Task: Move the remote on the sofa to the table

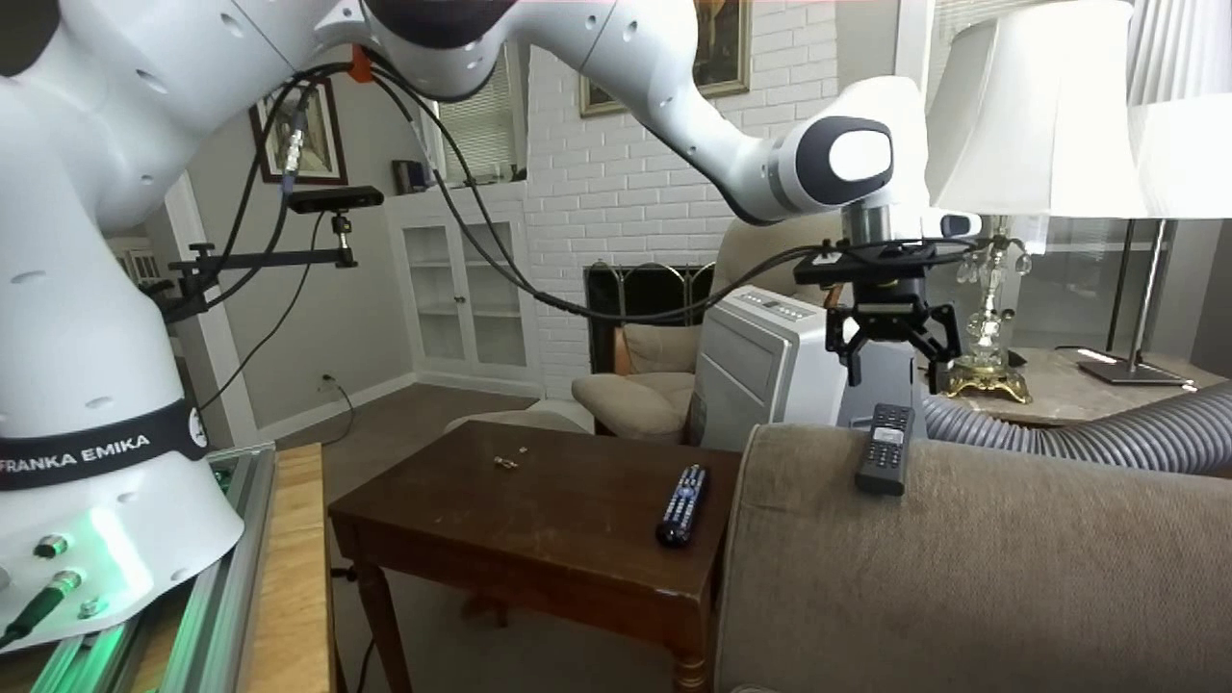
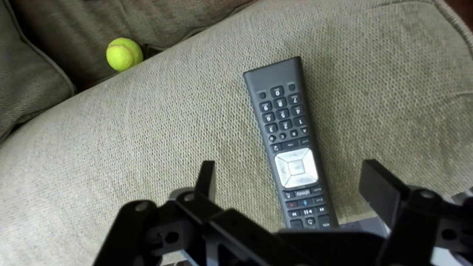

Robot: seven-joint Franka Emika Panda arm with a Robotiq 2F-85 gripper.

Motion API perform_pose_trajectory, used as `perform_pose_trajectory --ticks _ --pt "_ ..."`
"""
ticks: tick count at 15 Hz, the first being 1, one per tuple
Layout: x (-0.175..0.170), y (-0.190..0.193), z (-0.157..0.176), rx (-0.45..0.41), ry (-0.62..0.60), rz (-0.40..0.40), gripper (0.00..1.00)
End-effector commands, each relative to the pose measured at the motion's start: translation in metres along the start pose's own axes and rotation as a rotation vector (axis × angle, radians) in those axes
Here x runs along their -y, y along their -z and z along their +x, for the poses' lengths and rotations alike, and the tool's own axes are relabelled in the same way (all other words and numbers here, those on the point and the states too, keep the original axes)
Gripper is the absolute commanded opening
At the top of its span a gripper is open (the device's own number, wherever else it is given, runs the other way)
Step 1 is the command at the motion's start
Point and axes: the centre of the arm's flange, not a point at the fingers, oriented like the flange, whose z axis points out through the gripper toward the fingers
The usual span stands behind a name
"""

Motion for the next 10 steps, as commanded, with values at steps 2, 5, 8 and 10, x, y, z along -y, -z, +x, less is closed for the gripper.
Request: perform_pose_trajectory --ticks 2,5,8,10 --pt "-0.015 -0.048 0.036 0.041 0.081 0.055 1.00" --pt "-0.013 -0.064 0.044 0.040 0.126 0.073 1.00" --pt "-0.009 -0.069 0.058 0.021 0.152 0.073 1.00" --pt "-0.008 -0.073 0.067 0.027 0.172 0.074 1.00"
